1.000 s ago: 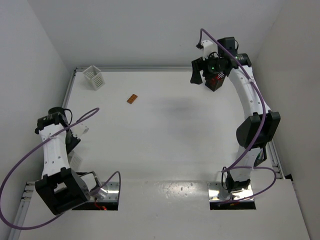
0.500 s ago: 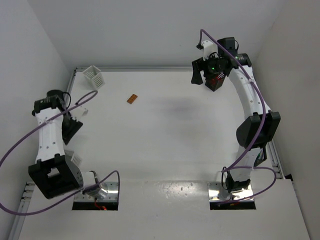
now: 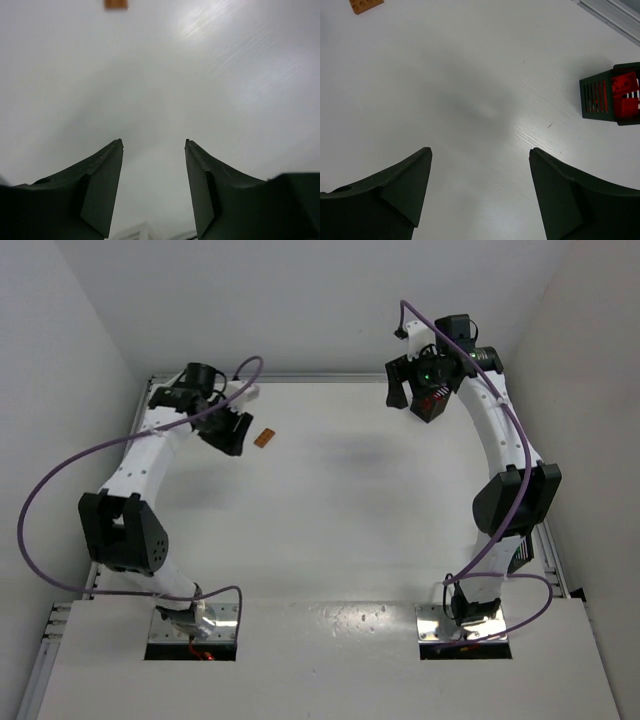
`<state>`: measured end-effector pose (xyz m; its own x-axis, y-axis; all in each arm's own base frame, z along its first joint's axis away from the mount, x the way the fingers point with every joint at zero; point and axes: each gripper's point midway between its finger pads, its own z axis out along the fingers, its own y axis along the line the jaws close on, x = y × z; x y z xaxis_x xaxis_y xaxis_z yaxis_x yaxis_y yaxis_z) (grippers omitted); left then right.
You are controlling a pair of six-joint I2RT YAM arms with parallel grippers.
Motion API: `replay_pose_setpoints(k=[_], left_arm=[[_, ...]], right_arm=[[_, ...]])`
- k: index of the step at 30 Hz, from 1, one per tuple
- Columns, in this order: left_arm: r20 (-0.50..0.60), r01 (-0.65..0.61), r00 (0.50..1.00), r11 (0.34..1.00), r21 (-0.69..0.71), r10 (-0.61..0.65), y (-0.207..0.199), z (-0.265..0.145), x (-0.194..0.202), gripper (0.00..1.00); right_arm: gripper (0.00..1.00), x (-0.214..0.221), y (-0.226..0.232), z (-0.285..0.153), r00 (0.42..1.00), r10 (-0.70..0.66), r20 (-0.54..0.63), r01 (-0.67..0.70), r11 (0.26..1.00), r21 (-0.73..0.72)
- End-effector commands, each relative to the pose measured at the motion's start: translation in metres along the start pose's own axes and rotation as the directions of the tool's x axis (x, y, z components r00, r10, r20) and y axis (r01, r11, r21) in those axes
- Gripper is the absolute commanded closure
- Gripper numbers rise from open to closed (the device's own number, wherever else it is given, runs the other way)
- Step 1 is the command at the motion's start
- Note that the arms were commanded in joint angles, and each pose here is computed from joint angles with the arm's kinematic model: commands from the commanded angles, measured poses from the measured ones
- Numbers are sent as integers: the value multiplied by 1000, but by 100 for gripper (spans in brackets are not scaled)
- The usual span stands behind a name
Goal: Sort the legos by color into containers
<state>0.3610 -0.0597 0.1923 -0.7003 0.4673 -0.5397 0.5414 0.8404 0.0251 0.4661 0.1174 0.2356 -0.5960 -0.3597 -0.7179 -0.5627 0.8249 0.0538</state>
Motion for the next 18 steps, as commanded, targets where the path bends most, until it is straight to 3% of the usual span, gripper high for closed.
replay_pose_setpoints(k=[1,6,13,18], left_arm=[[121,52,991,998,41,-57,-21,46,-55,42],[129,103,986,995,20,-104,-6,102,-86,42],[67,118,991,993,-32,-115,13,175,-99,43],[56,110,993,990,-91,-106,30,199,-103,43]], right_arm=[[21,-15,-1,-21,997,-47,56,44,997,56],[21,-7,-5,-22,998,-54,37,51,995,83],[21,1,-6,-30,997,-70,22,67,992,109],[21,6,-7,-31,998,-66,8,65,990,124]])
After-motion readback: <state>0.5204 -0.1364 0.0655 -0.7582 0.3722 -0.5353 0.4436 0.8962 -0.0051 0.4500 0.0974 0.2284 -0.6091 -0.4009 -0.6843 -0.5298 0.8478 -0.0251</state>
